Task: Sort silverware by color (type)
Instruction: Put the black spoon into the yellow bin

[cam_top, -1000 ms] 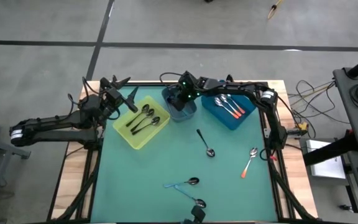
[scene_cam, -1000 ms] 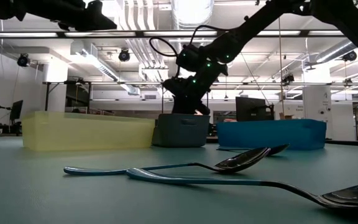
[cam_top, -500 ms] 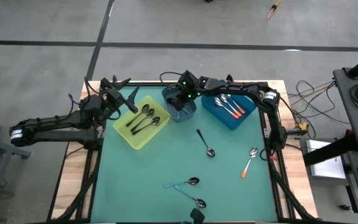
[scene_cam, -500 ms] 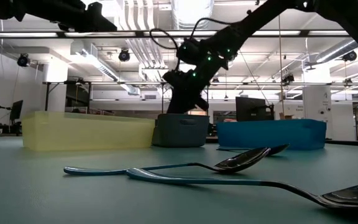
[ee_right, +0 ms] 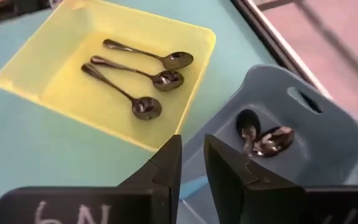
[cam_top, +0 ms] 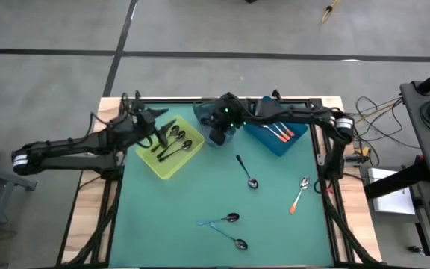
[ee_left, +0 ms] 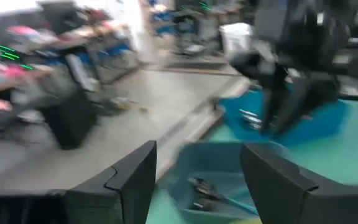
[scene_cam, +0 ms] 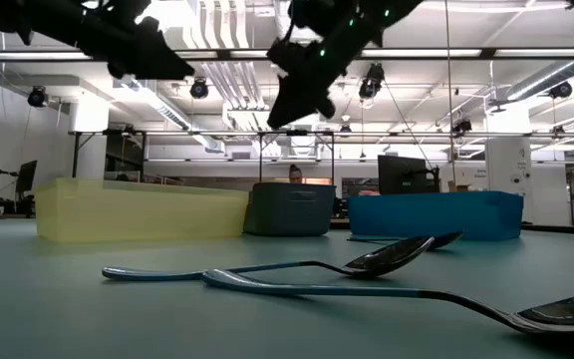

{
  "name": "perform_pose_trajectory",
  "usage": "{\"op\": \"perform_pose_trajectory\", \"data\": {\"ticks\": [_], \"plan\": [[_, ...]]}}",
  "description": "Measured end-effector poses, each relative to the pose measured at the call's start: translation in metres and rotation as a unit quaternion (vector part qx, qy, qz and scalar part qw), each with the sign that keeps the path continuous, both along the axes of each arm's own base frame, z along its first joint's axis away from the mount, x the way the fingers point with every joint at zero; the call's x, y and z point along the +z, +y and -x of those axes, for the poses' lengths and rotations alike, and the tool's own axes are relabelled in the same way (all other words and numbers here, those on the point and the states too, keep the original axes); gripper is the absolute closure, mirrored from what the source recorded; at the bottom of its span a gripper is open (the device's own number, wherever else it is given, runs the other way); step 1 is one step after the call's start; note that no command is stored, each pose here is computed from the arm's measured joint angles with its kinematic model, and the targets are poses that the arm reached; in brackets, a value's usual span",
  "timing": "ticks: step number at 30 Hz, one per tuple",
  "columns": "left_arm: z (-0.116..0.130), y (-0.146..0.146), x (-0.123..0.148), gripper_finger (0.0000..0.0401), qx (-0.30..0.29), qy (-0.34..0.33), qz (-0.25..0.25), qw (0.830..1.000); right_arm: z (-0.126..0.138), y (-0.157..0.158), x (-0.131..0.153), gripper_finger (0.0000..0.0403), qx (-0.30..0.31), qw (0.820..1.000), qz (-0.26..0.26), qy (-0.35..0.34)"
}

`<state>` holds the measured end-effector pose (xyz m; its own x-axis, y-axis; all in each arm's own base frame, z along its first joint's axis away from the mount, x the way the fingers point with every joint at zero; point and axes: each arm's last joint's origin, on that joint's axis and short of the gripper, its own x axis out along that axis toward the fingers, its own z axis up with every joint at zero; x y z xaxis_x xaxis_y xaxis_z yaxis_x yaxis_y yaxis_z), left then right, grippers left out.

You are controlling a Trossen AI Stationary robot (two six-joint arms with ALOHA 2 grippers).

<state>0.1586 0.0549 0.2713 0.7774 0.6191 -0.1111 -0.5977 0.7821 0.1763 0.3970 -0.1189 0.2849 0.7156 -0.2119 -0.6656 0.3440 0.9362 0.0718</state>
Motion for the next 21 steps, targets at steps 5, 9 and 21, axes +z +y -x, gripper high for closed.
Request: {"op": "perform_pose_trajectory", "data": {"ticks": [5, 9, 21], "plan": [[-0.009, -0.003, -0.007, 0.0188, -0.085, 0.001, 0.053, 0.995, 0.009, 0.037, 0.009, 0.0343, 0.036, 0.999, 0.033, 0.016], [-0.018, -0.006, -0.011, 0.0188, -0.151, 0.001, 0.083, 0.985, 0.022, 0.066, 0.007, 0.0342, 0.114, 0.992, 0.034, 0.036], [-0.061, -0.017, -0.019, 0.0188, -0.231, -0.053, 0.074, 0.969, 0.078, 0.115, -0.01, 0.0346, 0.177, 0.982, 0.037, -0.047]]}}
